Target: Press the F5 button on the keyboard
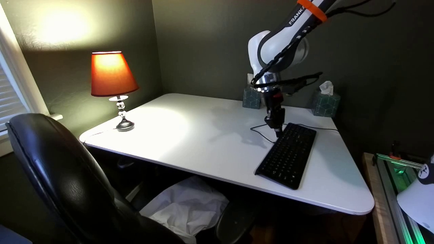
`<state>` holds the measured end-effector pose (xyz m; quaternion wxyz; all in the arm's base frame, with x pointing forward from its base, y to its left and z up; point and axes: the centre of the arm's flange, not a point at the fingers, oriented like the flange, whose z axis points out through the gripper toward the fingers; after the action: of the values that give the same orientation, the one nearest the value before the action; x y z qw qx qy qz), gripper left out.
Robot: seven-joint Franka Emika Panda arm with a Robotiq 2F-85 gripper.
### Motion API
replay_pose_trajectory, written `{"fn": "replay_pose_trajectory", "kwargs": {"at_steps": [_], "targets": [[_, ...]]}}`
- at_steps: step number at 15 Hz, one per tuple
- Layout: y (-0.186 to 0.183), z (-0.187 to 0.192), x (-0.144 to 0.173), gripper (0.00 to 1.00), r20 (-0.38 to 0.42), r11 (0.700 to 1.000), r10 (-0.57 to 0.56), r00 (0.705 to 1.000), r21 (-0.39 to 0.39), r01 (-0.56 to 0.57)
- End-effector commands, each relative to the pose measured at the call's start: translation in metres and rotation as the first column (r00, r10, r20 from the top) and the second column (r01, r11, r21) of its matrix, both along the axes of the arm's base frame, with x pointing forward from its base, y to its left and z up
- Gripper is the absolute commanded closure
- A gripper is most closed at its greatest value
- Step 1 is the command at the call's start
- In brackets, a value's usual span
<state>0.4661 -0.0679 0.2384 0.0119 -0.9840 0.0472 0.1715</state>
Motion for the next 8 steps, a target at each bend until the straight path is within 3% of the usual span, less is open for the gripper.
{"fn": "replay_pose_trajectory", "kwargs": {"at_steps": [1,8], "targets": [[0.001,-0.001,0.0,0.99,-0.002,1.0,0.002,1.0,0.0,-0.002],[0.018,-0.012,0.012,1.0,-0.059,0.999,0.034,0.998,-0.013,-0.035]]}}
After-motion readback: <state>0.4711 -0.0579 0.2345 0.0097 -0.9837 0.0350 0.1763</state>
